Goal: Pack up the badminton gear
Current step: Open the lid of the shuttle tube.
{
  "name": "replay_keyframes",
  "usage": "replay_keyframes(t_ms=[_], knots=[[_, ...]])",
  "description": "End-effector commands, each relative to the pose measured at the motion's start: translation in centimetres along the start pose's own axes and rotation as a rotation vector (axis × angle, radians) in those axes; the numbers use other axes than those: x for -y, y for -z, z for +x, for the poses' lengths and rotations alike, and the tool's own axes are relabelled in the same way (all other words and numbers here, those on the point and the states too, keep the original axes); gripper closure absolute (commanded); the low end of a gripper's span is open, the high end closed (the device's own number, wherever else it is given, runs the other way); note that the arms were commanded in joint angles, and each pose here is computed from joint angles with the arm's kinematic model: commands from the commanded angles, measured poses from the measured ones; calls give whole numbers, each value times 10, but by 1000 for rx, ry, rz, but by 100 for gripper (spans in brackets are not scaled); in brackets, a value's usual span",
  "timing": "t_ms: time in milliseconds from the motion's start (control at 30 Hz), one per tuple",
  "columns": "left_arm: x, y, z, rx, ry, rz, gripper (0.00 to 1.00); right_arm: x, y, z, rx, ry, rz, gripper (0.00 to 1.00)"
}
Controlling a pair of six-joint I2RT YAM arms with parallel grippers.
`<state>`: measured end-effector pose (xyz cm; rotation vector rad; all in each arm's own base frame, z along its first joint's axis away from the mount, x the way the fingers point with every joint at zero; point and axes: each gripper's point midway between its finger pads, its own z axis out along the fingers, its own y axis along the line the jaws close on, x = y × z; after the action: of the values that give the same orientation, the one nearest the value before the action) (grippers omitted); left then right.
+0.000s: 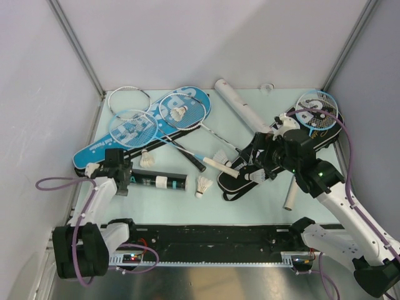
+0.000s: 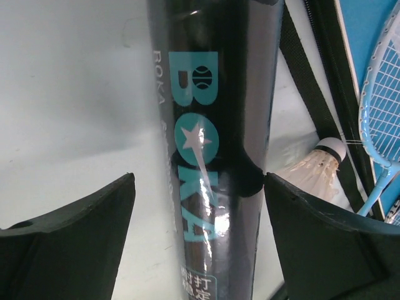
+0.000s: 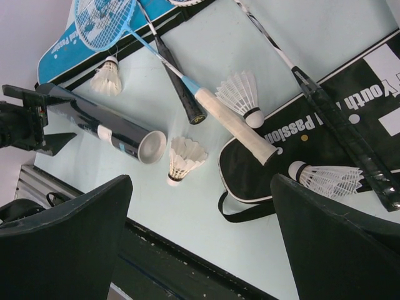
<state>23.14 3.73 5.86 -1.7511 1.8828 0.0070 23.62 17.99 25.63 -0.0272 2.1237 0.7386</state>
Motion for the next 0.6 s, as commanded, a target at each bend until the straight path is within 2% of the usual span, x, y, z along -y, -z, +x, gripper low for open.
replay_keyframes(t_ms=[0,467,567], knots=[[6,-15,7,-43,9,35,14,-8,0,-6,18,-7,-36,1],[-14,-33,16,-44,6,-25,20,-12,0,-5,13,-27,-52,2],[-12,-30,11,-24,11,-3,33,-12,4,-7,24,-28,-55,2]])
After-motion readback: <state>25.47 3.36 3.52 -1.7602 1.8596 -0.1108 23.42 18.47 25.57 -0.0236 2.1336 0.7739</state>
